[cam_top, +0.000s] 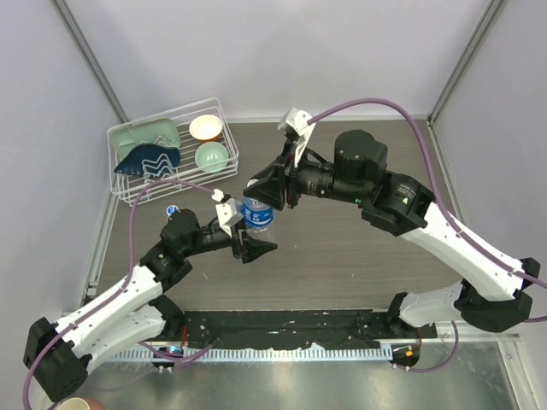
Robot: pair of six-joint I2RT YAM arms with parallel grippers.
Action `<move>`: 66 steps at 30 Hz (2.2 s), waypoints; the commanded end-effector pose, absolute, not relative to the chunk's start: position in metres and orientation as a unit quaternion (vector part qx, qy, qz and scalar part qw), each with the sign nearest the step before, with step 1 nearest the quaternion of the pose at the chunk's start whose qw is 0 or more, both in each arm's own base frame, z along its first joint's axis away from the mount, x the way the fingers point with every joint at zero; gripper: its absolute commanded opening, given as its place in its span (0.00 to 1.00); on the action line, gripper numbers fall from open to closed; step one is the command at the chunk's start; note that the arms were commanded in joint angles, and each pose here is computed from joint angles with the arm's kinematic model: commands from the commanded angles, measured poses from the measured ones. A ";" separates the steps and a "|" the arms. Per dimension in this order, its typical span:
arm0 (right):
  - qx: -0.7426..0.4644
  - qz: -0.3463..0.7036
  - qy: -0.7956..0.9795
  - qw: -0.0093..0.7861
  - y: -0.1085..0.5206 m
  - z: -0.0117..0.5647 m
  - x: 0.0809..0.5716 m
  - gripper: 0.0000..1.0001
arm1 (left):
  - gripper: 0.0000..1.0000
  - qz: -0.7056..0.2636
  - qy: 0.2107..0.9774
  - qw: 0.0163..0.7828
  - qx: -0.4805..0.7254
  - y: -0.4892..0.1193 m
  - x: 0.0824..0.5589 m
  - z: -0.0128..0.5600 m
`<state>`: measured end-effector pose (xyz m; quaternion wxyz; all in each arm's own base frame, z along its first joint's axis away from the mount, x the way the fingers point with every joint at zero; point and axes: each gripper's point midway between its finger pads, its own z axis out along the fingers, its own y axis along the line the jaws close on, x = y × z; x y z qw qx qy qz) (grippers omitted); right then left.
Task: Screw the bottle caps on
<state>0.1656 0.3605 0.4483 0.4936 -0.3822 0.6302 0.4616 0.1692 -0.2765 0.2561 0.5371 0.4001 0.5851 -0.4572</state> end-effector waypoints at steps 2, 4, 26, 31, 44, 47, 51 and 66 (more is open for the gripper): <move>-0.331 0.344 0.775 0.414 0.350 0.359 0.164 0.01 | 0.00 -0.419 0.535 0.651 0.338 -0.262 0.198 0.315; -0.314 0.326 0.788 0.418 0.350 0.355 0.163 0.01 | 0.00 -0.412 0.539 0.658 0.328 -0.259 0.202 0.315; -0.228 0.179 0.819 0.495 0.356 0.346 0.168 0.40 | 0.00 -0.373 0.574 0.669 0.289 -0.247 0.221 0.298; -0.235 0.214 0.795 0.516 0.361 0.383 0.167 0.53 | 0.00 -0.381 0.580 0.656 0.297 -0.249 0.217 0.289; -0.288 0.307 0.699 0.579 0.333 0.505 0.146 0.63 | 0.00 -0.399 0.591 0.624 0.319 -0.252 0.203 0.264; -0.335 0.355 0.642 0.591 0.315 0.538 0.124 0.61 | 0.00 -0.430 0.572 0.600 0.357 -0.259 0.185 0.262; -0.413 0.399 0.563 0.594 0.302 0.549 0.093 0.67 | 0.00 -0.469 0.538 0.570 0.406 -0.266 0.158 0.265; -0.577 0.496 0.434 0.483 0.312 0.528 0.082 0.74 | 0.00 -0.593 0.416 0.418 0.548 -0.269 0.068 0.285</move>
